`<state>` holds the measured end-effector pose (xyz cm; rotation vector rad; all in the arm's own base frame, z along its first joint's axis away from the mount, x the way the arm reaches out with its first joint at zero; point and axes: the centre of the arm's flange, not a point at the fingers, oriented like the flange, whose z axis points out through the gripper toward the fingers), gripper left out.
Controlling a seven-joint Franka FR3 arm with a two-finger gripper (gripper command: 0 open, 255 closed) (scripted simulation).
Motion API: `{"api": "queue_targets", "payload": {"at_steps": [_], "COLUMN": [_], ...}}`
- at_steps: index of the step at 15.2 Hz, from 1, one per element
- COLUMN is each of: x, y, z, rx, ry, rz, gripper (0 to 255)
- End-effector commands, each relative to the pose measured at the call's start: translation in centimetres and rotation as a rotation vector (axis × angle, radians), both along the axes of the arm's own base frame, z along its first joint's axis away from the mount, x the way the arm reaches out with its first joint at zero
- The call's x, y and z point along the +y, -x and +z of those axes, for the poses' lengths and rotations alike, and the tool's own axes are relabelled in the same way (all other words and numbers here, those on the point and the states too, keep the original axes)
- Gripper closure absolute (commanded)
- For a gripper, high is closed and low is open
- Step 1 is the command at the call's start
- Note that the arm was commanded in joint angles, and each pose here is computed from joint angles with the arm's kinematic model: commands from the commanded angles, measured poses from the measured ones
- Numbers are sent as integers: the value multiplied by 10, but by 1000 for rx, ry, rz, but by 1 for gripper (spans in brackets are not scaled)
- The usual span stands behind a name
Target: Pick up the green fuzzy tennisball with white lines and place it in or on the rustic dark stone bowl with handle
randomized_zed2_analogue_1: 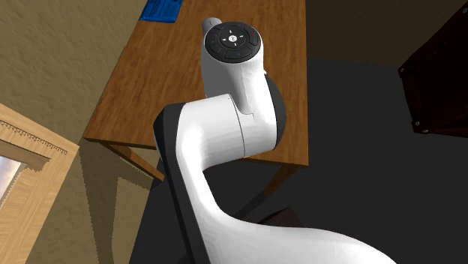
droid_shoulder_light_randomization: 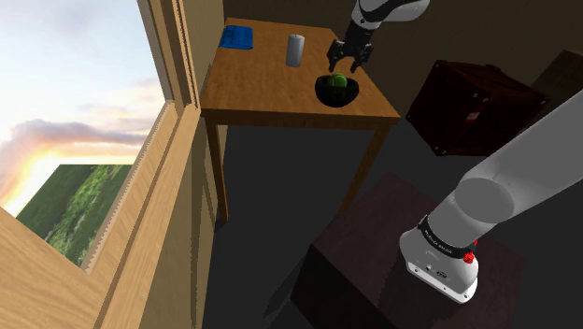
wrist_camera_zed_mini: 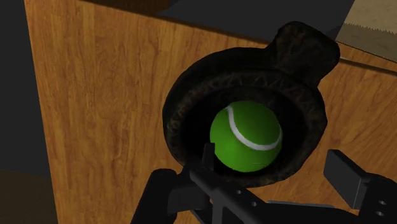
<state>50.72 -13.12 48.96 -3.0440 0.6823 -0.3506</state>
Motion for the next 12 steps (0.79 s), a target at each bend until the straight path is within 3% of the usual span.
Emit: {"api": "queue_targets", "payload": {"at_steps": [1,4,8,12], "x": [0,0,2,2], "y": [0,0,11,11], "z": [0,0,49,49], "rx": [0,0,0,0], "ry": [0,0,0,0], "rz": [0,0,0,0], "gripper": [0,0,0,0]}}
